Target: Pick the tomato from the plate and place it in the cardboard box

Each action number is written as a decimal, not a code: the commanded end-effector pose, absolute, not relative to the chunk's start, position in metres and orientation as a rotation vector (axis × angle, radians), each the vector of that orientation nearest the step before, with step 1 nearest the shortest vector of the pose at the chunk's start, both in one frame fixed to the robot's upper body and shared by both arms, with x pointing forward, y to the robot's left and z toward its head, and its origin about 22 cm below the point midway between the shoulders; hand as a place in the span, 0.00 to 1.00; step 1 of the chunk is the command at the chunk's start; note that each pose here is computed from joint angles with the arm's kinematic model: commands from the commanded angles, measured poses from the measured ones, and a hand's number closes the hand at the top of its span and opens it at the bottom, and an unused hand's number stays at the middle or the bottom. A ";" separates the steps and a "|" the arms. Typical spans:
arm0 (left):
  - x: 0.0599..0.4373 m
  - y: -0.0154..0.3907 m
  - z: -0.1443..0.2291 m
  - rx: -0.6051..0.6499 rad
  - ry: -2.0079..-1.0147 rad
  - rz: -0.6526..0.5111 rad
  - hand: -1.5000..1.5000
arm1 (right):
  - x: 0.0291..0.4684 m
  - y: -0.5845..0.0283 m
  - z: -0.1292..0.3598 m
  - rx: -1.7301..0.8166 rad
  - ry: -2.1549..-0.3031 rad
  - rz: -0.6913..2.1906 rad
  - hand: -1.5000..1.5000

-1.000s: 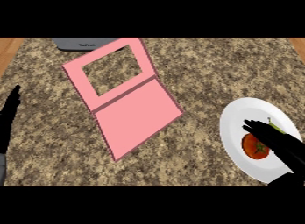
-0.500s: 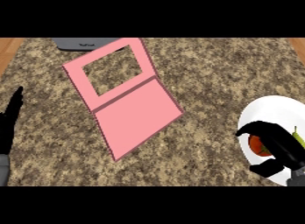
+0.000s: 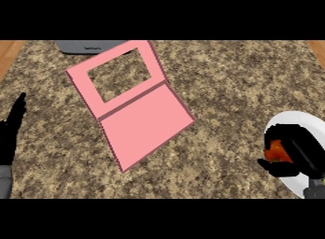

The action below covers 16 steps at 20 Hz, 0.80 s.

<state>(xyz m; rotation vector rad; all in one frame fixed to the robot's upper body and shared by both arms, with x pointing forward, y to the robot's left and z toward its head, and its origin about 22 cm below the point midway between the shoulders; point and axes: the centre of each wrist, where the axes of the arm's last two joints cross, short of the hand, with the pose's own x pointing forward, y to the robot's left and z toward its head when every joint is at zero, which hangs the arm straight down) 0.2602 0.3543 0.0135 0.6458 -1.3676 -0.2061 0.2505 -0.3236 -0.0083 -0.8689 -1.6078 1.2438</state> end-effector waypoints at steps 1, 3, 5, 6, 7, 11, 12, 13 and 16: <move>0.261 0.354 0.010 0.652 -1.357 -0.201 0.50 | 0.237 -0.290 -0.014 -0.987 -1.522 1.116 1.00; 0.259 0.357 0.013 0.656 -1.357 -0.195 0.50 | 0.218 -0.288 -0.008 -0.999 -1.363 1.100 1.00; 0.252 0.362 0.015 0.649 -1.343 -0.201 0.50 | 0.201 -0.258 -0.022 -1.013 -1.226 1.050 1.00; 0.261 0.364 0.015 0.665 -1.339 -0.196 0.50 | 0.203 -0.247 -0.005 -1.077 -1.227 1.049 1.00; 0.260 0.366 0.021 0.678 -1.343 -0.184 0.50 | 0.201 -0.246 0.022 -1.110 -1.243 1.000 1.00; 0.259 0.356 0.010 0.653 -1.343 -0.197 0.50 | 0.178 -0.217 0.076 -1.189 -1.357 0.914 1.00; 0.255 0.361 0.014 0.664 -1.344 -0.198 0.50 | 0.170 -0.215 0.086 -1.202 -1.429 0.903 1.00; 0.251 0.367 0.011 0.648 -1.359 -0.199 0.50 | 0.171 -0.217 0.100 -1.222 -1.503 0.897 1.00; 0.262 0.354 0.025 0.648 -1.346 -0.226 0.50 | 0.177 -0.191 0.118 -1.206 -1.599 0.943 1.00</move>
